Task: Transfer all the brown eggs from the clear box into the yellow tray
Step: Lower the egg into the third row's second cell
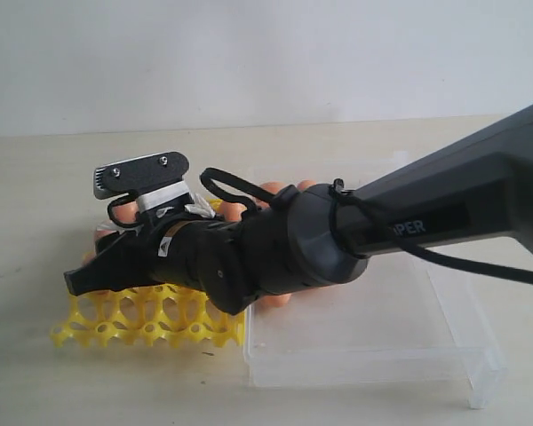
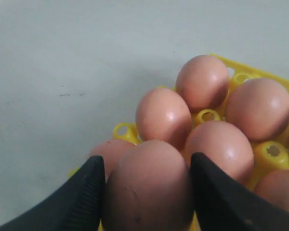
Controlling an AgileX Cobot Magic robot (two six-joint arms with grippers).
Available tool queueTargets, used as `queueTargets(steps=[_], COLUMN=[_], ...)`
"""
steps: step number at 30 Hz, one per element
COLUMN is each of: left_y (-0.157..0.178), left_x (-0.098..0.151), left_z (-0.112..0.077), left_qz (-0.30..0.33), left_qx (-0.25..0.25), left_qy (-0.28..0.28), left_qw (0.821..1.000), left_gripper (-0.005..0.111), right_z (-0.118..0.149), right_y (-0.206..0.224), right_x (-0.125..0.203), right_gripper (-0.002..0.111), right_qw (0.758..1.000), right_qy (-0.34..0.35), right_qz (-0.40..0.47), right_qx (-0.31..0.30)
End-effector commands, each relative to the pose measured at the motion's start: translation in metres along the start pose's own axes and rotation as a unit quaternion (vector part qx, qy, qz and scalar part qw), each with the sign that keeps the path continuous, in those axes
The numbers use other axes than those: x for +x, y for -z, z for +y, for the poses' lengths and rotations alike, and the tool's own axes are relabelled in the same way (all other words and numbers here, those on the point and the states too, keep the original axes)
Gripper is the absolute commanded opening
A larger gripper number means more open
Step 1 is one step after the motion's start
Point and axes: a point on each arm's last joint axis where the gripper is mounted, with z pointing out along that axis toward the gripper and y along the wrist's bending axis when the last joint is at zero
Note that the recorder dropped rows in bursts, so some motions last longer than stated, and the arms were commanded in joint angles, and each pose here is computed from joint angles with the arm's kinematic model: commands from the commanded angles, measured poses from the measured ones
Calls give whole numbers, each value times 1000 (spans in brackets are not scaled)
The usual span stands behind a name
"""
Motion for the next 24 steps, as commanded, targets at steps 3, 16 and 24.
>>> queueTargets(steps=[3, 16, 24], left_y=[1, 1, 1], left_x=[-2, -2, -2], left_z=[0, 0, 0], left_qz=[-10, -10, -10], left_qx=[0, 0, 0], left_qy=[4, 4, 4], left_qw=[1000, 1000, 1000], left_gripper=[0, 0, 0], right_z=[0, -1, -1], right_y=[-3, -3, -3], right_x=[0, -3, -4], right_gripper=[0, 44, 55], right_qw=[1000, 1000, 1000], right_qy=[0, -1, -1], right_qz=[-7, -26, -29], right_qx=[1, 2, 3])
